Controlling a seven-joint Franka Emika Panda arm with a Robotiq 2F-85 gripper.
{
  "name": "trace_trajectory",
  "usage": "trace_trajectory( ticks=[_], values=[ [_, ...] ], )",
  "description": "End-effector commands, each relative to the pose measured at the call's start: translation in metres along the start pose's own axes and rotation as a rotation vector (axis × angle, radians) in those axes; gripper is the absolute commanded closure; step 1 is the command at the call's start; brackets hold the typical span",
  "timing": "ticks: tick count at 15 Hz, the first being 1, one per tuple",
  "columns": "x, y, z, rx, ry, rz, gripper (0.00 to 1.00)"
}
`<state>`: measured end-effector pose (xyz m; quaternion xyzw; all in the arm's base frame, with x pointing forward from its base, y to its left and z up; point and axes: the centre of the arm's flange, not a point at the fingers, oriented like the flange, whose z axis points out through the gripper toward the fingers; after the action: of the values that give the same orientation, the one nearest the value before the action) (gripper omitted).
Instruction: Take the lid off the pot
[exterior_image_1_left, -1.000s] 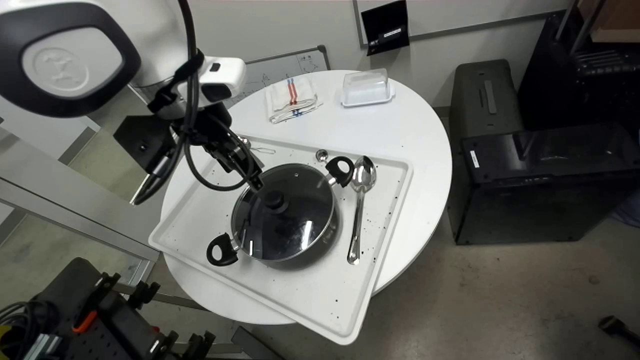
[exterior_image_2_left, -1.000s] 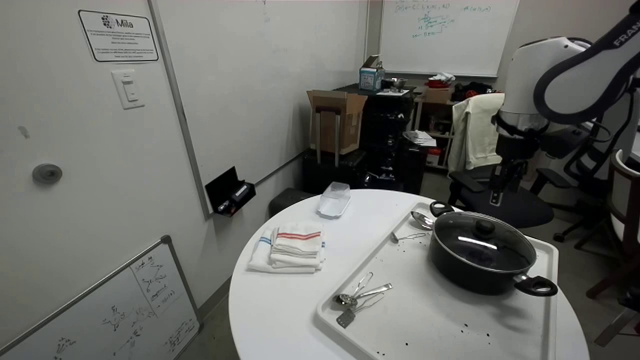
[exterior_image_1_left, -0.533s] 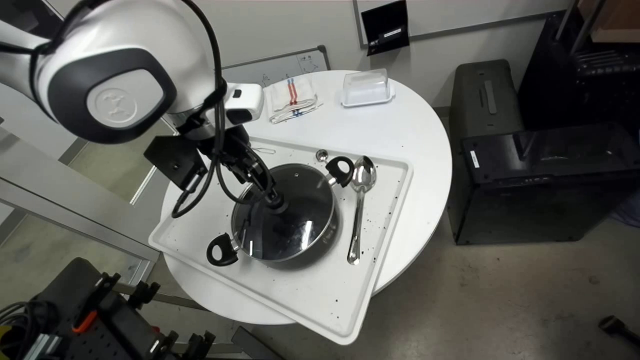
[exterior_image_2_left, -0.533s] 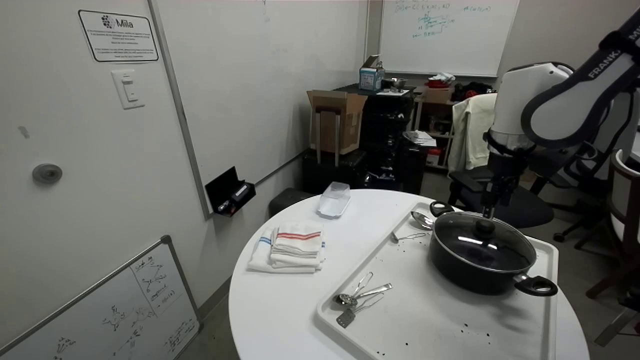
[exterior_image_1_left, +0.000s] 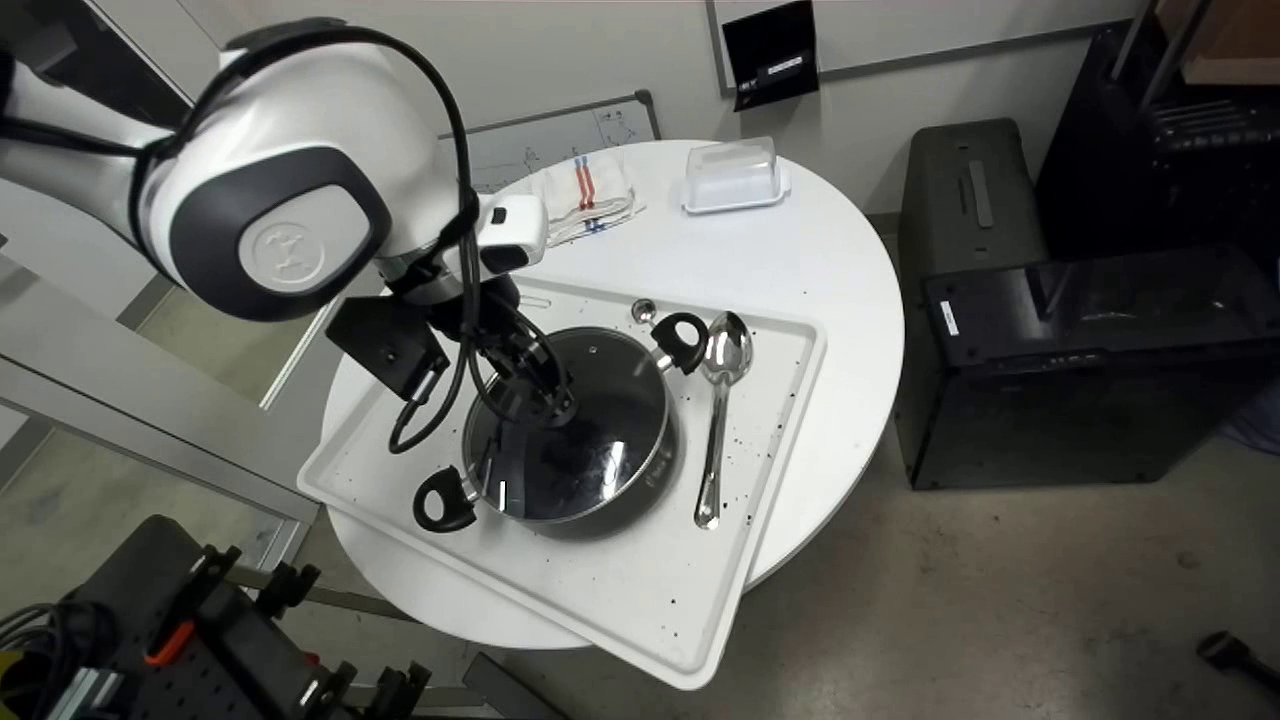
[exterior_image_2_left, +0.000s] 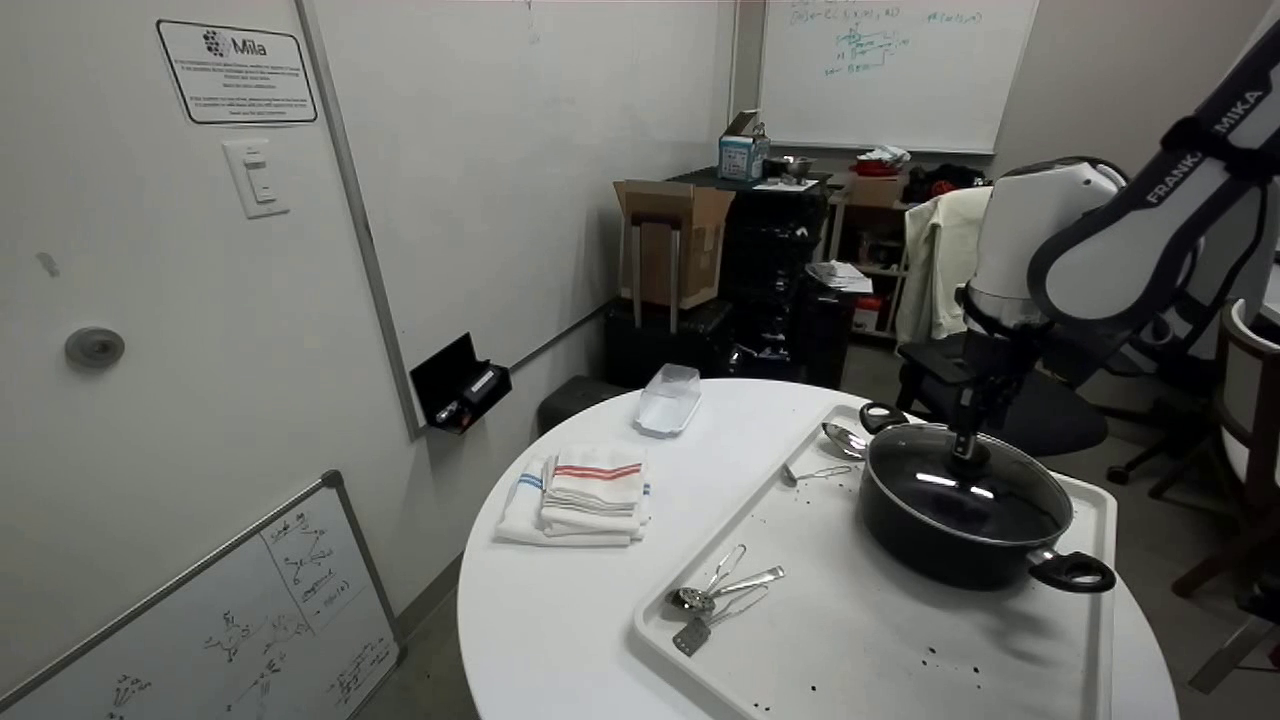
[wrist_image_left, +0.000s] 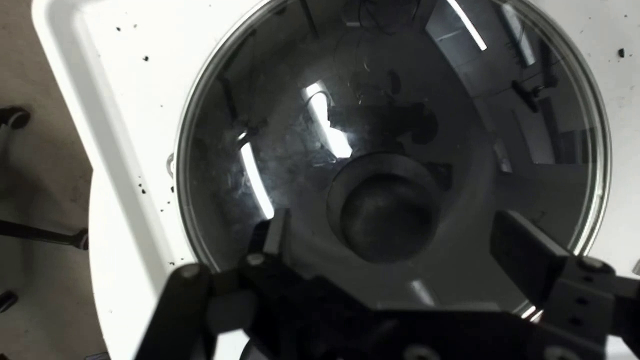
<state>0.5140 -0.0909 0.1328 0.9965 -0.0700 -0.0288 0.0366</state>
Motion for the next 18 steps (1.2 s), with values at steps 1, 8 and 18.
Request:
trace_trajectory(
  ticks=[1, 8, 18],
  values=[
    [0.0075, -0.0006, 0.0153, -0.026, 0.019, -0.019, 0.00],
    [0.0087, 0.0001, 0.0227, -0.032, 0.029, -0.026, 0.33],
    [0.0109, 0.0065, 0.0193, -0.032, 0.040, -0.011, 0.75]
  ],
)
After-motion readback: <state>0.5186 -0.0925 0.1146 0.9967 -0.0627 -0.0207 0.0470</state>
